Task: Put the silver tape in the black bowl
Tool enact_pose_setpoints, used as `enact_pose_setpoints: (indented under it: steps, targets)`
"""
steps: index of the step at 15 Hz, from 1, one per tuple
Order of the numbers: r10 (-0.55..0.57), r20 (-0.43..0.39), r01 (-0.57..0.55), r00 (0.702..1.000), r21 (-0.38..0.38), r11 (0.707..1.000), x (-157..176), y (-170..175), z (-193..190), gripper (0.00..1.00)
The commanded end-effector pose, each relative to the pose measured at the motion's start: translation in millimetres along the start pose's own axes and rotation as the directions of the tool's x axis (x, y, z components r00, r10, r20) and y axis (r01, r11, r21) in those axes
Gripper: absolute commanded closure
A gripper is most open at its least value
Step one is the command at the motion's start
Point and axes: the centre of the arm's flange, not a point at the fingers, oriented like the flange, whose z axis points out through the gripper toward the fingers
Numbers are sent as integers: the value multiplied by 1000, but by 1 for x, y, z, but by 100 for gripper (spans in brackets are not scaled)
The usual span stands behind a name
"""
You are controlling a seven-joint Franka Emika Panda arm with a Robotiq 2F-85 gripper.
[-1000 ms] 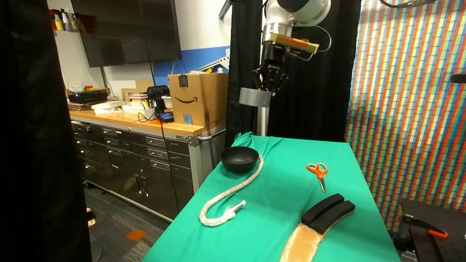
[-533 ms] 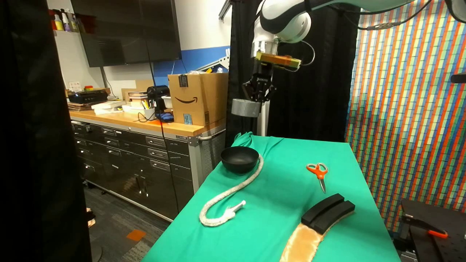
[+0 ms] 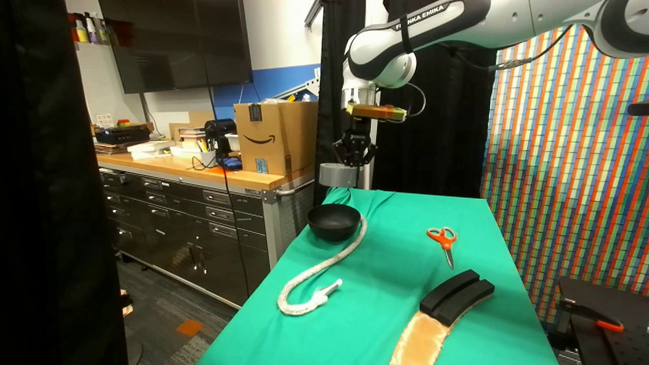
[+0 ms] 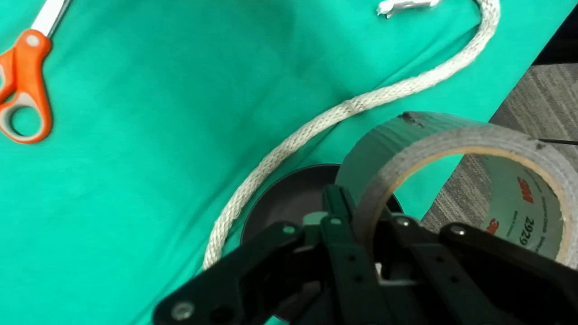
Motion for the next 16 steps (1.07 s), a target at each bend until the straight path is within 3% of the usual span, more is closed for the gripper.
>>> enact_pose_setpoints:
  steps: [1, 10, 16]
  targets:
    - [20, 10, -20, 1000, 20, 1000, 18, -11, 4, 90]
    - [56, 43, -57, 998, 28, 998, 51, -1, 43, 90]
    - [85, 37, -86, 996, 38, 996, 78, 10, 50, 90]
